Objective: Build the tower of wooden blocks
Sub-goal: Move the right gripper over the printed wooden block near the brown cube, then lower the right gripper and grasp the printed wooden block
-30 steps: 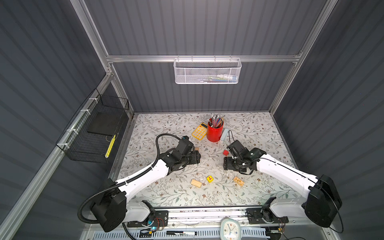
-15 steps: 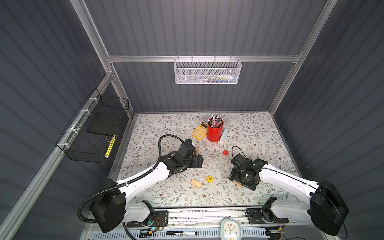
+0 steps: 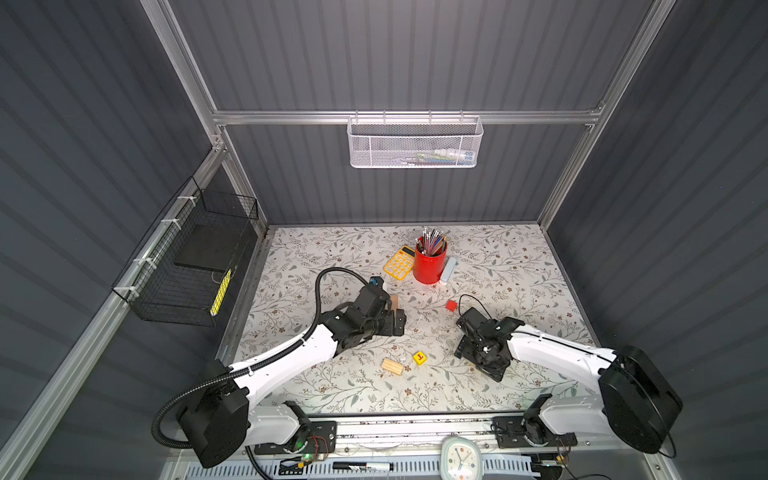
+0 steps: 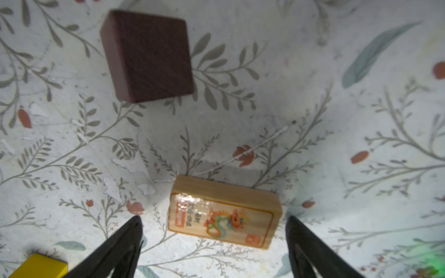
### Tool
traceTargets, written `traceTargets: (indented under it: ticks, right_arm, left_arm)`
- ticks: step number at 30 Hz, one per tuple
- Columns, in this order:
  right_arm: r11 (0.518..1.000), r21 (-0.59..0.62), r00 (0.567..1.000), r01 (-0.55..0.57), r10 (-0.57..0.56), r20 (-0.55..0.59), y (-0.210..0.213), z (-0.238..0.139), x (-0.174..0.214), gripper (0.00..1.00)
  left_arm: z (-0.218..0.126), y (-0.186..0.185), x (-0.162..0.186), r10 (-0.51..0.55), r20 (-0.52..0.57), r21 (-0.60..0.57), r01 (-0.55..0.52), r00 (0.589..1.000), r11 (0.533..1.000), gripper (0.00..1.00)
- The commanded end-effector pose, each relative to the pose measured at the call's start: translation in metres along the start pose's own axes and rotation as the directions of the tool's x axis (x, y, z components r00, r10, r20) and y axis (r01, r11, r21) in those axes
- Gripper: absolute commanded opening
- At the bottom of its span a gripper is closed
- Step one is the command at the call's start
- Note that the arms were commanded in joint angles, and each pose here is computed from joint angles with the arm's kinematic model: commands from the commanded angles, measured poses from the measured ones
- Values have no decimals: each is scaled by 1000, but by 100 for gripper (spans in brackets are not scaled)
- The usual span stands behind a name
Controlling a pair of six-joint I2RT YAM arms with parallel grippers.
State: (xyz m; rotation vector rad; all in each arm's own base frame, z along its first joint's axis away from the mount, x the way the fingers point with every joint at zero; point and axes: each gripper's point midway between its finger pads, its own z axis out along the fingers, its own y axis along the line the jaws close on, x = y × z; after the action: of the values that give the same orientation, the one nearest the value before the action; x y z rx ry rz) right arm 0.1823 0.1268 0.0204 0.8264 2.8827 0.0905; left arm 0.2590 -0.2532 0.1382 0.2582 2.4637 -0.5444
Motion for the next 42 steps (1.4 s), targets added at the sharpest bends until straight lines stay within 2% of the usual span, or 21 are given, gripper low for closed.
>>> traceTargets:
  ticks: [1, 8, 10, 13, 17, 19, 24, 29, 37, 42]
  right_arm:
    - [997, -51, 998, 59, -57, 39, 27, -8, -12, 88]
    - [969, -30, 970, 245, -244, 21, 55, -6, -14, 80]
    - [951, -40, 952, 307, -307, 15, 59, -6, -12, 80]
    - [934, 9, 934, 356, -356, 6, 46, -7, -12, 82]
    - [943, 22, 943, 333, -334, 7, 33, -11, -10, 85]
    - [941, -10, 941, 339, -339, -2, 39, -11, -7, 86]
    - [946, 7, 946, 325, -325, 7, 43, -6, -11, 86]
    - [955, -15, 955, 298, -297, 24, 53, -2, -9, 84]
    - [959, 40, 958, 282, -284, 39, 53, 3, -16, 79]
    - [956, 32, 955, 293, -294, 30, 56, 7, -14, 75]
  left_arm:
    - [-5, 8, 1, 11, 7, -38, -10, 1000, 999, 100]
    - [-7, 17, -4, 5, 22, -99, -3, 1000, 995, 100]
    - [-7, 18, -5, 1, 24, -111, 2, 1000, 994, 100]
    - [-6, 19, -9, -14, 29, -126, 18, 999, 992, 100]
    - [-6, 20, -10, -27, 35, -136, 31, 999, 990, 100]
    - [-7, 21, -13, -34, 46, -142, 40, 998, 989, 100]
    - [-9, 23, -15, -38, 56, -155, 47, 998, 987, 100]
    - [-10, 25, -17, -43, 65, -166, 53, 997, 985, 100]
    - [-7, 25, -17, -38, 60, -173, 48, 997, 984, 100]
    - [-7, 26, -18, -32, 63, -181, 43, 997, 983, 100]
